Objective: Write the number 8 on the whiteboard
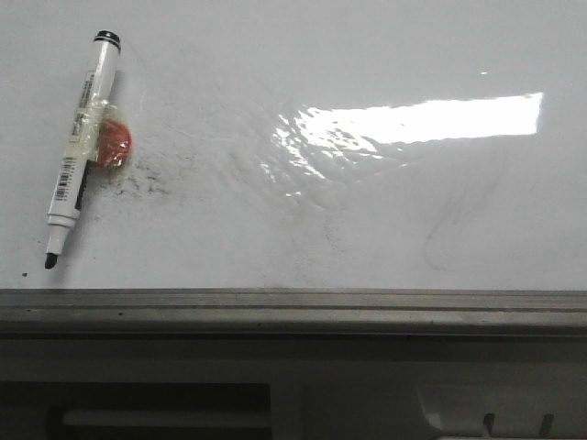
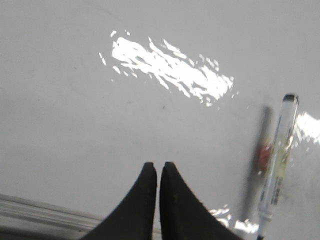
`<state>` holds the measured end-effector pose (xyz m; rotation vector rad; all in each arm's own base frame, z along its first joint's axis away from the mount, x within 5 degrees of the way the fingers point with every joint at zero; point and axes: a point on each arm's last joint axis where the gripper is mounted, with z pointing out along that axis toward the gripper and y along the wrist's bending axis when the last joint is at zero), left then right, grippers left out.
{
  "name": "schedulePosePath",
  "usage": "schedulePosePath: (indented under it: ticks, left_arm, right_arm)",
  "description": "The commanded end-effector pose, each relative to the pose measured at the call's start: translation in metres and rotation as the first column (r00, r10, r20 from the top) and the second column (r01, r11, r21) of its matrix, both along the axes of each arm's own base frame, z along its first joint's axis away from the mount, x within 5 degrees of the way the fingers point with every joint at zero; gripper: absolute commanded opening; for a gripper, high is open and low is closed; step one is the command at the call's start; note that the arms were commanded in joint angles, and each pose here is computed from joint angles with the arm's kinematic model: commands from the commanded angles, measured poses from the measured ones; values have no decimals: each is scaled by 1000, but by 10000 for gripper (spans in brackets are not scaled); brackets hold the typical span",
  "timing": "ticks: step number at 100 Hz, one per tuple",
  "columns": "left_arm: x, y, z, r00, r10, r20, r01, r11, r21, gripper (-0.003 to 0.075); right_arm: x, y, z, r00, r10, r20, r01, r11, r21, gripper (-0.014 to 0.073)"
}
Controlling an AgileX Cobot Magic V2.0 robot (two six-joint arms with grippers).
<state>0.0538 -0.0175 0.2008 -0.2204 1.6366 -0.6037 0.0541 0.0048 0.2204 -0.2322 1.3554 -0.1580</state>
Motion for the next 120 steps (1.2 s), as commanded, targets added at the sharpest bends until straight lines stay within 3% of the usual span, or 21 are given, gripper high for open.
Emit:
schedulePosePath:
  ticks: [1, 18, 30, 37, 55, 61, 79, 93, 100, 107, 112, 120]
  left_arm:
    - [0, 5, -1, 997, 57, 49, -49, 987, -156, -20]
    - [0, 4, -1, 998, 54, 32, -45, 972, -233, -20]
    - [0, 4, 1, 999, 49, 11, -42, 938, -345, -20]
    - [0, 3, 2, 999, 36, -1, -33, 921, -388, -20]
    - [-3, 2, 15, 1000, 13, 28, -1, 927, -374, -20]
    - [-4, 2, 24, 999, 14, 47, 3, 938, -346, -20]
    - [-1, -3, 54, 999, -30, 43, 36, 989, -141, -20]
    - [13, -9, 77, 996, -72, -53, 73, 997, 13, -12]
    - [23, -13, 85, 984, -105, -147, 116, 991, 73, 62]
    - [34, -19, 91, 962, -149, -228, 187, 970, 157, 225]
    - [42, -23, 93, 943, -181, -281, 241, 950, 198, 362]
    - [51, -29, 98, 921, -225, -318, 306, 924, 230, 442]
  right_arm:
    - [-5, 1, 9, 990, 25, 141, -34, 998, 60, -64]
    - [-3, -3, 5, 995, 24, 92, -51, 955, 292, -64]
    - [-2, -6, 3, 998, 38, 52, -58, 864, 499, -64]
    - [-3, -7, 9, 997, 48, 56, -71, 823, 563, -64]
    - [-10, -1, 30, 994, 113, -12, -87, 827, 555, -64]
    - [-12, 2, 37, 987, 138, -82, -76, 852, 518, -64]
    - [-12, 4, 56, 955, 120, -271, -15, 933, 360, -62]
    - [-7, 3, 73, 928, 103, -359, 15, 950, 312, -62]
    - [-2, 4, 80, 918, 104, -382, 21, 951, 309, -61]
    - [3, 4, 86, 914, 104, -392, 25, 951, 309, -42]
    - [5, 4, 89, 915, 107, -389, 21, 951, 309, 8]
    - [5, 4, 91, 920, 110, -376, 13, 950, 311, 110]
